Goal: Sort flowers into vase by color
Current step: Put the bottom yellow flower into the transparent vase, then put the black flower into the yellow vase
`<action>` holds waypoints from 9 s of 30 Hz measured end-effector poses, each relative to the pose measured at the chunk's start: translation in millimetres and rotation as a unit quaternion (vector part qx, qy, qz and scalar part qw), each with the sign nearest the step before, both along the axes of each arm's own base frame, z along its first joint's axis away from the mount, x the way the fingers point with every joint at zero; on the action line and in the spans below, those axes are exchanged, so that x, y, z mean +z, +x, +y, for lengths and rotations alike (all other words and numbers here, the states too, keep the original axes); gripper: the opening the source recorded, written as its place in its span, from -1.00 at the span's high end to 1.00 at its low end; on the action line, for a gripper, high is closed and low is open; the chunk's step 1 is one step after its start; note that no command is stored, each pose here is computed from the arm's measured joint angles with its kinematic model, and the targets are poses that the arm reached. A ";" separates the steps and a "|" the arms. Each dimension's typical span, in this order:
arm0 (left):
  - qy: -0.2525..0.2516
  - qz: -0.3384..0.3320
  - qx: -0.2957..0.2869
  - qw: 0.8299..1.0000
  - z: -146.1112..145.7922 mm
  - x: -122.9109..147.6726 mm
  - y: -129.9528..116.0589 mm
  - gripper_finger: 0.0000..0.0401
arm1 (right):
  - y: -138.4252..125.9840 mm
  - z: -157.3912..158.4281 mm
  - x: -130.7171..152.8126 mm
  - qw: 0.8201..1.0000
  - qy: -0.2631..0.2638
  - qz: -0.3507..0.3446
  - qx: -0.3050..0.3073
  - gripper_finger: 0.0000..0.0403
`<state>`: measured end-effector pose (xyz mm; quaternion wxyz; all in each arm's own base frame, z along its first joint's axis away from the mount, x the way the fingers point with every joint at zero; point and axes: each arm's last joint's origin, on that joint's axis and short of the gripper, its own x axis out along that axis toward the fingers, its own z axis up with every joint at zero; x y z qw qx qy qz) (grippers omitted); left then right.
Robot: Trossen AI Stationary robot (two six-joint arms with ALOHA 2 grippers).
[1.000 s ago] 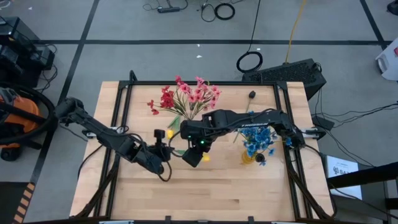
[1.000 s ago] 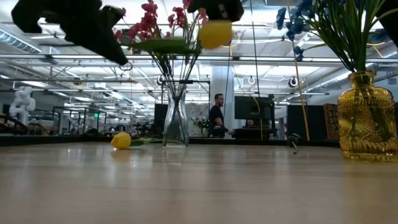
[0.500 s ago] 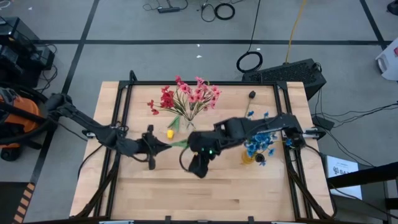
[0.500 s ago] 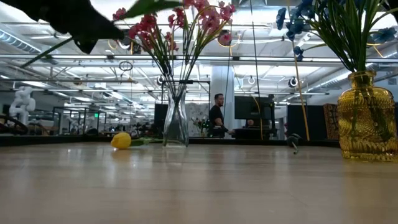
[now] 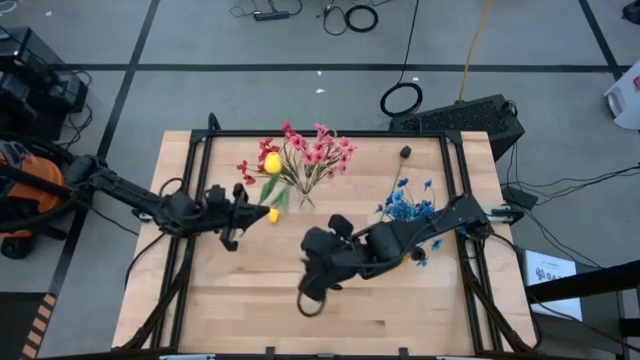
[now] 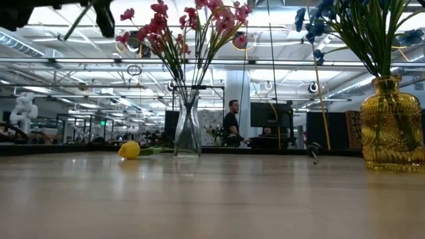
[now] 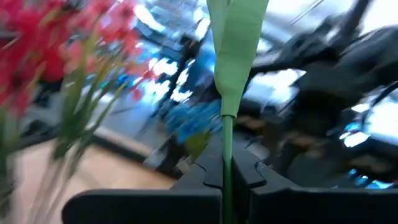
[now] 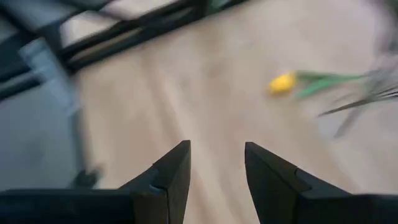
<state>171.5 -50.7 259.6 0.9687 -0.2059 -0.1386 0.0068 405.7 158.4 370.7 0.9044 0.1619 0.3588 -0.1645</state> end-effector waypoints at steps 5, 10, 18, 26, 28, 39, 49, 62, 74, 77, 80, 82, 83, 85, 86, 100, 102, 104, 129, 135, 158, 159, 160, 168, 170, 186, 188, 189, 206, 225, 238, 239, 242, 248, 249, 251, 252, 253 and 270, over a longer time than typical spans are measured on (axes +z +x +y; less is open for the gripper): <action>-0.012 -0.060 -0.033 0.998 -2.9 12.0 -3.2 1.00 | 24.9 -8.9 8.0 0.993 -0.025 -0.109 -0.038 0.30; -0.013 -0.077 -0.057 0.995 -13.8 24.2 1.2 1.00 | 38.9 -20.4 28.6 0.978 -0.053 -0.199 -0.016 0.30; 0.026 -0.070 -0.062 0.995 -35.0 41.3 24.0 1.00 | 40.9 -36.4 41.8 0.971 -0.061 -0.230 -0.021 0.30; 0.034 -0.062 -0.066 0.995 -42.9 44.5 36.7 1.00 | 42.2 -35.7 45.9 0.968 -0.060 -0.245 0.006 0.30; 0.034 -0.064 -0.066 0.995 -43.1 44.9 37.2 1.00 | 42.1 -35.7 46.0 0.968 -0.063 -0.245 0.006 0.30; 0.033 -0.066 -0.066 0.995 -43.0 45.5 37.0 1.00 | 31.2 -31.7 58.3 0.964 -0.085 -0.253 0.010 0.68; 0.035 -0.062 -0.066 0.995 -43.2 44.7 37.3 1.00 | 31.3 -32.1 58.9 0.964 -0.084 -0.252 0.026 0.93; 0.020 -0.033 -0.076 0.996 -43.9 39.2 39.4 0.76 | 31.3 -34.9 55.5 0.968 -0.085 -0.235 0.027 0.99; 0.044 0.014 -0.080 0.996 -40.9 36.9 33.3 0.53 | 28.0 -35.6 43.9 0.981 -0.051 -0.184 0.032 1.00; 0.049 0.030 -0.082 0.995 -40.0 35.6 31.4 0.52 | 27.8 -35.7 43.4 0.982 -0.050 -0.182 0.031 1.00; 0.056 0.048 -0.082 0.994 -40.6 34.2 32.5 0.52 | 28.0 -36.5 43.5 0.982 -0.050 -0.182 0.030 1.00; 0.061 0.059 -0.083 0.993 -41.1 35.7 33.6 0.52 | 27.9 -36.4 43.0 0.982 -0.048 -0.180 0.032 1.00; 0.062 0.063 -0.083 0.993 -41.3 37.2 34.0 0.52 | 28.0 -36.9 42.5 0.982 -0.045 -0.178 0.034 1.00; 0.064 0.067 -0.083 0.992 -41.7 38.9 34.6 0.52 | 28.2 -37.2 42.3 0.983 -0.040 -0.177 0.037 1.00; 0.063 0.066 -0.083 0.992 -41.6 39.8 34.7 0.52 | 28.1 -37.3 42.2 0.983 -0.040 -0.177 0.036 1.00; 0.071 0.088 -0.074 0.991 -37.5 36.2 37.2 0.83 | 26.8 -40.4 38.4 0.987 -0.037 -0.156 0.029 0.98; 0.072 0.090 -0.076 0.990 -36.9 35.9 37.6 0.94 | 26.7 -40.9 38.1 0.987 -0.038 -0.155 0.028 0.94; 0.073 0.088 -0.076 0.990 -36.9 36.2 37.6 0.94 | 26.8 -41.0 38.2 0.987 -0.039 -0.155 0.027 0.90; 0.125 0.091 -0.040 0.987 -5.7 36.7 47.4 0.98 | -115.0 -67.0 98.1 0.994 -0.070 -0.020 -0.076 0.50; 0.199 0.086 -0.006 0.976 -1.8 33.2 56.4 0.98 | -160.0 -65.1 115.5 0.991 -0.110 -0.027 -0.073 0.51; 0.206 0.117 0.248 0.939 49.1 -0.1 103.2 0.98 | -276.6 -109.4 42.1 0.988 -0.084 -0.129 -0.029 0.51; 0.206 0.120 0.249 0.939 50.2 -3.3 105.6 0.98 | -279.0 -110.7 36.5 0.987 -0.081 -0.135 -0.029 0.51; 0.207 0.124 0.249 0.938 50.7 -6.8 108.0 0.98 | -281.8 -112.3 32.2 0.987 -0.076 -0.141 -0.029 0.51; 0.205 0.145 0.267 0.930 52.9 -34.7 124.9 0.98 | -294.9 -117.7 14.3 0.982 -0.029 -0.188 -0.004 0.51; 0.203 0.149 0.265 0.931 52.7 -39.8 127.4 0.98 | -296.8 -118.7 14.2 0.981 -0.026 -0.194 -0.004 0.51; 0.158 0.180 0.250 0.938 49.2 -58.0 132.0 0.65 | -297.9 -119.3 14.6 0.981 -0.045 -0.191 0.010 0.51; 0.160 0.171 0.253 0.939 47.7 -54.3 131.1 0.64 | -297.9 -119.3 14.5 0.981 -0.046 -0.191 0.011 0.51; 0.158 0.167 0.256 0.939 47.1 -52.9 130.8 0.64 | -297.9 -119.3 14.5 0.981 -0.045 -0.191 0.011 0.51; 0.137 0.149 0.326 0.923 38.2 -46.5 126.9 0.64 | -297.7 -119.2 15.1 0.980 -0.033 -0.196 0.003 0.51; 0.153 0.146 0.335 0.918 -23.1 -26.2 124.0 0.64 | -300.7 -121.0 18.1 0.977 -0.028 -0.210 -0.002 0.51; 0.186 0.184 0.380 0.887 -67.6 14.6 126.9 0.64 | -309.3 -129.1 21.8 0.966 -0.016 -0.246 -0.079 0.51; 0.185 0.180 0.375 0.890 -69.4 15.9 126.6 0.64 | -308.1 -128.7 21.5 0.965 -0.015 -0.247 -0.086 0.51; 0.200 0.178 0.338 0.902 -73.2 11.8 128.3 0.64 | -303.9 -126.9 20.3 0.964 -0.017 -0.245 -0.099 0.51; 0.131 0.209 0.208 0.946 -62.8 -14.7 140.7 0.64 | -291.7 -124.3 16.8 0.963 -0.024 -0.237 -0.130 0.51; 0.117 0.223 0.194 0.948 -59.1 -19.3 142.1 0.64 | -289.5 -124.4 16.5 0.961 -0.019 -0.238 -0.138 0.51; 0.101 0.254 0.167 0.947 -51.4 -27.8 144.5 0.64 | -286.0 -126.1 16.2 0.958 -0.015 -0.240 -0.155 0.51; 0.094 0.269 0.152 0.946 -48.1 -31.4 145.3 0.64 | -284.3 -127.4 16.0 0.957 -0.016 -0.241 -0.163 0.51; 0.084 0.285 0.140 0.945 -44.3 -35.1 146.0 0.64 | -282.3 -128.7 15.9 0.955 -0.016 -0.241 -0.172 0.51; 0.044 0.496 0.069 0.865 -22.6 -75.6 128.7 0.64 | -225.1 -206.6 48.1 0.958 -0.054 -0.121 -0.253 0.67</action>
